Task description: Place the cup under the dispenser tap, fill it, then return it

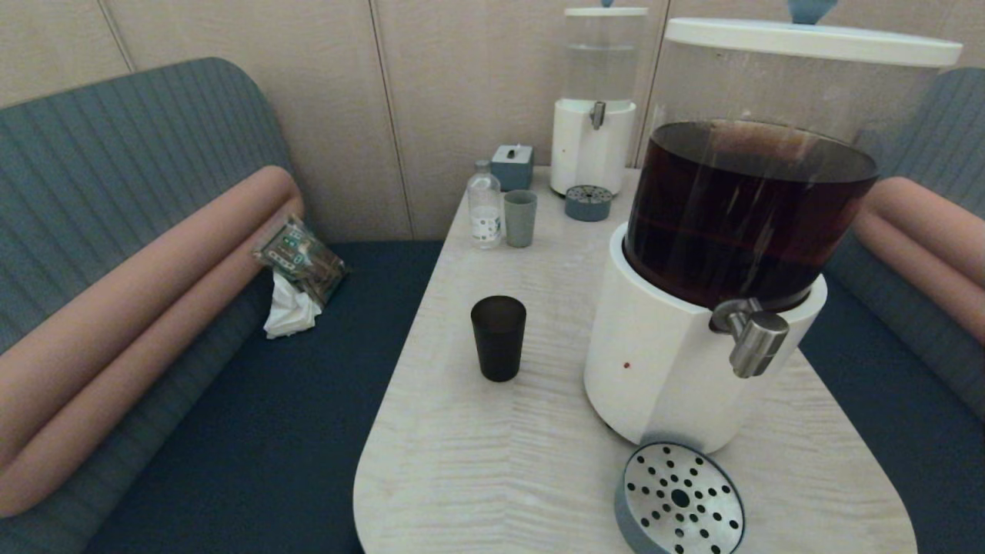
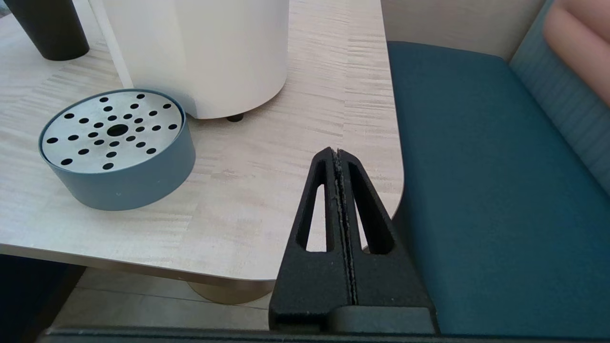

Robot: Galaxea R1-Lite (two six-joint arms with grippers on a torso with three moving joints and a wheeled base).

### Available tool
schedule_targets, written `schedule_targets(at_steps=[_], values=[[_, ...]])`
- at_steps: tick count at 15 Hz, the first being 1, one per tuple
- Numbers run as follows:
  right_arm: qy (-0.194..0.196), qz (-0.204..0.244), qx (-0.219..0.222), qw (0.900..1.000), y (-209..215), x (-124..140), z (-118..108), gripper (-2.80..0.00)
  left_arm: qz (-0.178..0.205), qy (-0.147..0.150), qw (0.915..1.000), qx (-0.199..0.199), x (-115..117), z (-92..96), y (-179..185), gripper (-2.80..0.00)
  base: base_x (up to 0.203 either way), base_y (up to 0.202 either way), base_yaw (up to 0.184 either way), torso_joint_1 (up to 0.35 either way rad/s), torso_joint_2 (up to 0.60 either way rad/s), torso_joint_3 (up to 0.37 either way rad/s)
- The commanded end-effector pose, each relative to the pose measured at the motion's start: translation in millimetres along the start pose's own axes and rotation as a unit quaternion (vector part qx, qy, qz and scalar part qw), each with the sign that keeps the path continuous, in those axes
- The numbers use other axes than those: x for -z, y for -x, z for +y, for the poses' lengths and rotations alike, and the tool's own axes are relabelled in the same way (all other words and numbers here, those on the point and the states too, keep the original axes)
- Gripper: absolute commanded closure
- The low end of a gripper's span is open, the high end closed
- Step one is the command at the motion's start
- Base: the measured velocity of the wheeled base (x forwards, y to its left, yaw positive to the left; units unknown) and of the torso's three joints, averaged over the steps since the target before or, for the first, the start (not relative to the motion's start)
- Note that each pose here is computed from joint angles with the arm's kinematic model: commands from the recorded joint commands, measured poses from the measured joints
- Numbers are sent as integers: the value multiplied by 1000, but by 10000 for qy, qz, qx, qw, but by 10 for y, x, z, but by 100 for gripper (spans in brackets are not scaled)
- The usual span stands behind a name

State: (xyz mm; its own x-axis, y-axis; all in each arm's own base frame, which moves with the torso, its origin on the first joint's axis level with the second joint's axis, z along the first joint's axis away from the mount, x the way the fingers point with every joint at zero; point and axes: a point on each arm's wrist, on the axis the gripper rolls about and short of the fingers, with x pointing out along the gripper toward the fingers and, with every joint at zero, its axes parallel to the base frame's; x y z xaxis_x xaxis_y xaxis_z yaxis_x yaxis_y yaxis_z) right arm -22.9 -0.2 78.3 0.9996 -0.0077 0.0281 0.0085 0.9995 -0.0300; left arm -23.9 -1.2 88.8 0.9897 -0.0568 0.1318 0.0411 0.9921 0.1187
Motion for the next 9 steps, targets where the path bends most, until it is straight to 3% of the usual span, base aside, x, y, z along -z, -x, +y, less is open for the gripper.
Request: schedule_targets(at_steps=[1, 9], values=[[3, 33, 2, 10000, -5, 26, 1, 0, 192, 7, 9998, 22, 112, -12, -19, 0, 0, 0, 0, 0, 0, 0], [-120, 26, 7, 9999, -6, 22, 0, 0, 195, 7, 9998, 23, 113, -12, -19, 0, 0, 0, 0, 0, 0, 0]])
